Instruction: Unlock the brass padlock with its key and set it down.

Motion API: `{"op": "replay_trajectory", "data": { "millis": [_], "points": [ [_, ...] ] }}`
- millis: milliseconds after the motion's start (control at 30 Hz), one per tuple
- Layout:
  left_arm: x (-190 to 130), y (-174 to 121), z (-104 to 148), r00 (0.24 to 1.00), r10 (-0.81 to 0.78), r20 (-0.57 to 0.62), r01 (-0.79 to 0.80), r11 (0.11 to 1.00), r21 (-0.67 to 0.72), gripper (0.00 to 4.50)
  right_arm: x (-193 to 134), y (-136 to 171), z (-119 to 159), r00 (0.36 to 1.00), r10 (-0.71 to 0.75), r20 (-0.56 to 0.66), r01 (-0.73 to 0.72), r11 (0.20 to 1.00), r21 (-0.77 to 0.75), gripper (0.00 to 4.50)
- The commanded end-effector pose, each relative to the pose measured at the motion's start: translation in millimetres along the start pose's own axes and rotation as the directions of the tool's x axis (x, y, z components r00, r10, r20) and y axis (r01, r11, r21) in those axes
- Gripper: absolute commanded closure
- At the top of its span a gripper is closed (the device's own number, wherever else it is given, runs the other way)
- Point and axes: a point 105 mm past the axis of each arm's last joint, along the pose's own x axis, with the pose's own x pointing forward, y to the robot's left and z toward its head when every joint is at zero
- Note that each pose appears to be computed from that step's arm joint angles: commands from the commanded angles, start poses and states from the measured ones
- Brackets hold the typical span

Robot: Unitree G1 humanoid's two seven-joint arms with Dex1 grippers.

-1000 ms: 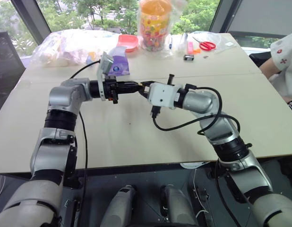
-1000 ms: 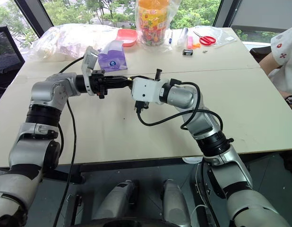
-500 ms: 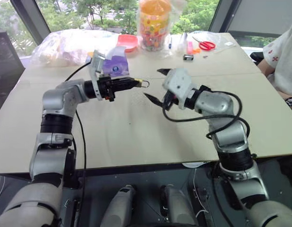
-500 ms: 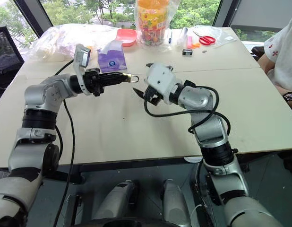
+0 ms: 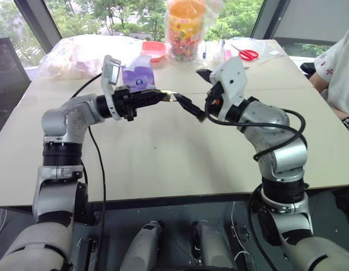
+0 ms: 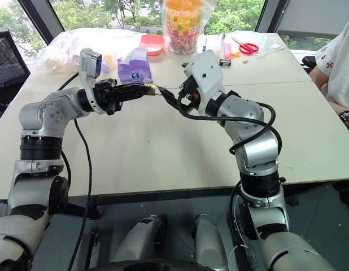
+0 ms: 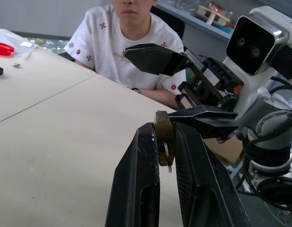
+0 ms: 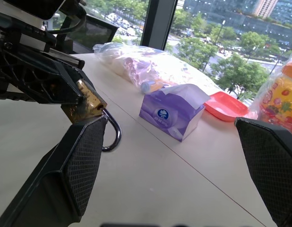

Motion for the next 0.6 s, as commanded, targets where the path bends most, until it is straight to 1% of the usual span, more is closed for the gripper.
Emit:
{"op": "replay_trajectory", "data": {
  "millis": [33, 200, 467, 600],
  "points": [
    [-4.5, -10.1, 11.3, 0.999, -0.025, 0.019, 0.024, 0.999, 0.042, 4.5, -1.8, -8.3, 15.4, 0.998, -0.025, 0.054, 0.026, 0.999, -0.02, 0.04],
    [-4.7, -12.6, 11.2, 0.999, -0.033, 0.017, 0.032, 0.998, 0.045, 4.5, -0.9, -7.2, 11.6, 0.999, -0.015, 0.039, 0.016, 1.0, -0.021, 0.04],
    [-2.7, -14.9, 13.0, 0.999, -0.044, 0.016, 0.043, 0.997, 0.059, 4.5, 2.5, 5.0, 7.4, 0.998, 0.065, 0.022, -0.064, 0.997, -0.032, 0.04],
    [-2.9, -14.3, 12.5, 0.999, -0.041, 0.015, 0.04, 0.997, 0.061, 4.5, 1.1, 4.2, 3.2, 0.998, 0.067, 0.004, -0.066, 0.997, -0.045, 0.04]
  ]
}}
